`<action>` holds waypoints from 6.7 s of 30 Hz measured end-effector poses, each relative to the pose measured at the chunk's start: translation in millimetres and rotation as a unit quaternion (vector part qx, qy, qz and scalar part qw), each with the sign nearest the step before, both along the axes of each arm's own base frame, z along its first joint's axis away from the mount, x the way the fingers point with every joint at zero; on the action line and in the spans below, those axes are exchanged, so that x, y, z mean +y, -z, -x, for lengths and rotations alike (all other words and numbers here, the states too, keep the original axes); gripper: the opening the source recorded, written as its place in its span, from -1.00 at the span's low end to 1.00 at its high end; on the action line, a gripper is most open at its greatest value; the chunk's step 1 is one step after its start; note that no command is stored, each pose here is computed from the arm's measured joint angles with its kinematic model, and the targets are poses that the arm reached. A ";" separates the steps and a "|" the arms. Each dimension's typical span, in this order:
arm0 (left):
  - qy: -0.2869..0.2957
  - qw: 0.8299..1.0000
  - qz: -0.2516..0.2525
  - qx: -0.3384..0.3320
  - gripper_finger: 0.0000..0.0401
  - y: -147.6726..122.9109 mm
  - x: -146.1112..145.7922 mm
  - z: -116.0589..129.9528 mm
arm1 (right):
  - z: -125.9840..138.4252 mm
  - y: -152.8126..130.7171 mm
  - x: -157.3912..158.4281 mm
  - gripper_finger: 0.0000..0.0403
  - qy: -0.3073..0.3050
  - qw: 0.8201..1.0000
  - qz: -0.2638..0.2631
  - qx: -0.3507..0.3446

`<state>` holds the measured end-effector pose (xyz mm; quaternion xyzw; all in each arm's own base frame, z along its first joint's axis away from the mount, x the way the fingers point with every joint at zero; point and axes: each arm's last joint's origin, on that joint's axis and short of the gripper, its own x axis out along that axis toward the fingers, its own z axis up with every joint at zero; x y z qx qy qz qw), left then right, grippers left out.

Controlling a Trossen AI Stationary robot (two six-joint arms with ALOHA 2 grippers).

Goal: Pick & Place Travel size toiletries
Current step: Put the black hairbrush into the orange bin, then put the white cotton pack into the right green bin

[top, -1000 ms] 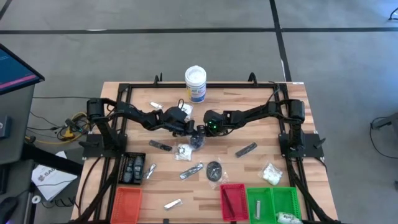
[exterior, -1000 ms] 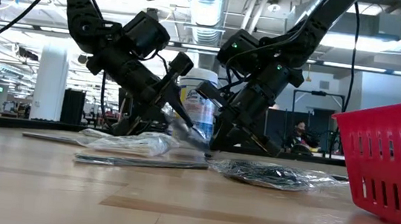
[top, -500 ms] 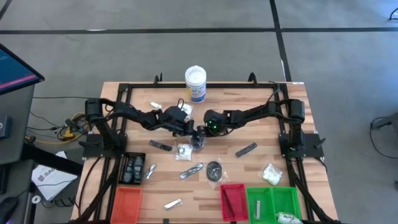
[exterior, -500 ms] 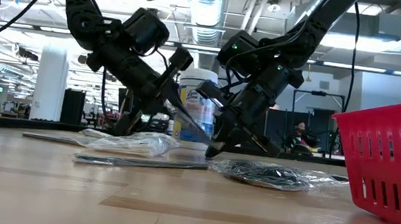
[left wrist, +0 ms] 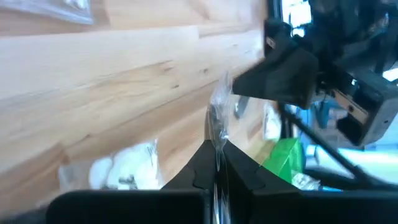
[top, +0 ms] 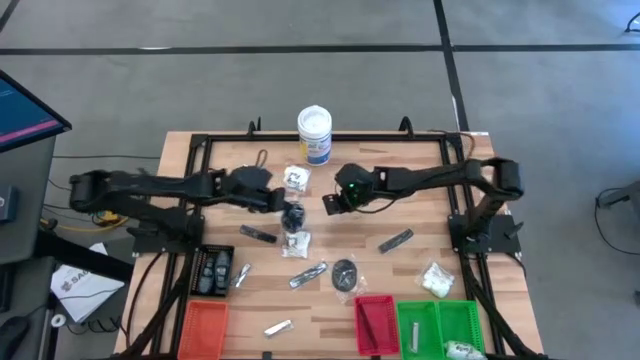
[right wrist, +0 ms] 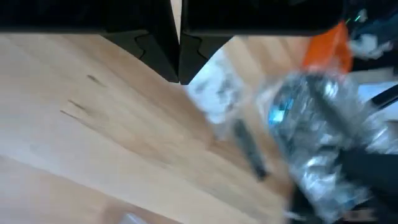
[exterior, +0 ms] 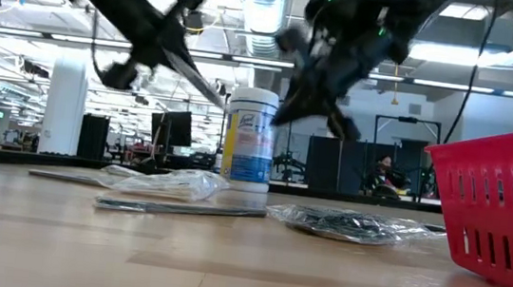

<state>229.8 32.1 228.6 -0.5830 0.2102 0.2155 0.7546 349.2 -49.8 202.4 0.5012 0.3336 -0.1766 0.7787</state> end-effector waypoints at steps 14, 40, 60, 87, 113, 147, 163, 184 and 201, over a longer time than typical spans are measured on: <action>-0.085 0.994 0.048 -0.043 -0.99 -28.4 -76.2 50.5 | 50.1 -96.3 39.8 -1.00 -0.095 0.985 0.059 -0.132; 0.090 0.944 0.319 0.006 -0.99 -77.1 -194.5 92.3 | 69.6 -120.8 77.7 -1.00 -0.159 0.966 0.087 -0.184; 0.157 0.909 0.276 0.271 -0.99 -117.8 -241.3 73.2 | 69.6 -124.9 94.7 -1.00 -0.149 0.961 0.109 -0.205; 0.062 0.809 0.006 0.584 -0.99 -0.5 -281.8 67.0 | 69.9 -124.7 96.9 -1.00 -0.145 0.964 0.096 -0.203; 0.047 0.790 -0.034 0.610 -0.98 29.6 -286.4 71.6 | 70.2 -122.4 92.7 -1.00 -0.130 0.970 0.079 -0.188; 0.051 0.810 -0.015 0.584 -0.05 22.0 -286.5 72.5 | 70.2 -122.4 92.9 -1.00 -0.133 0.970 0.083 -0.189; 0.083 0.906 -0.025 0.415 -0.22 -35.7 -264.9 87.5 | 70.2 -122.5 92.9 -1.00 -0.133 0.970 0.083 -0.189; 0.068 0.957 -0.088 0.270 -0.99 -42.3 -247.5 44.6 | 70.3 -122.3 93.6 -1.00 -0.138 0.969 0.080 -0.189; 0.069 0.970 -0.082 0.219 -0.98 -46.9 -216.0 -8.5 | 72.2 -122.4 104.1 -1.00 -0.165 0.965 0.074 -0.191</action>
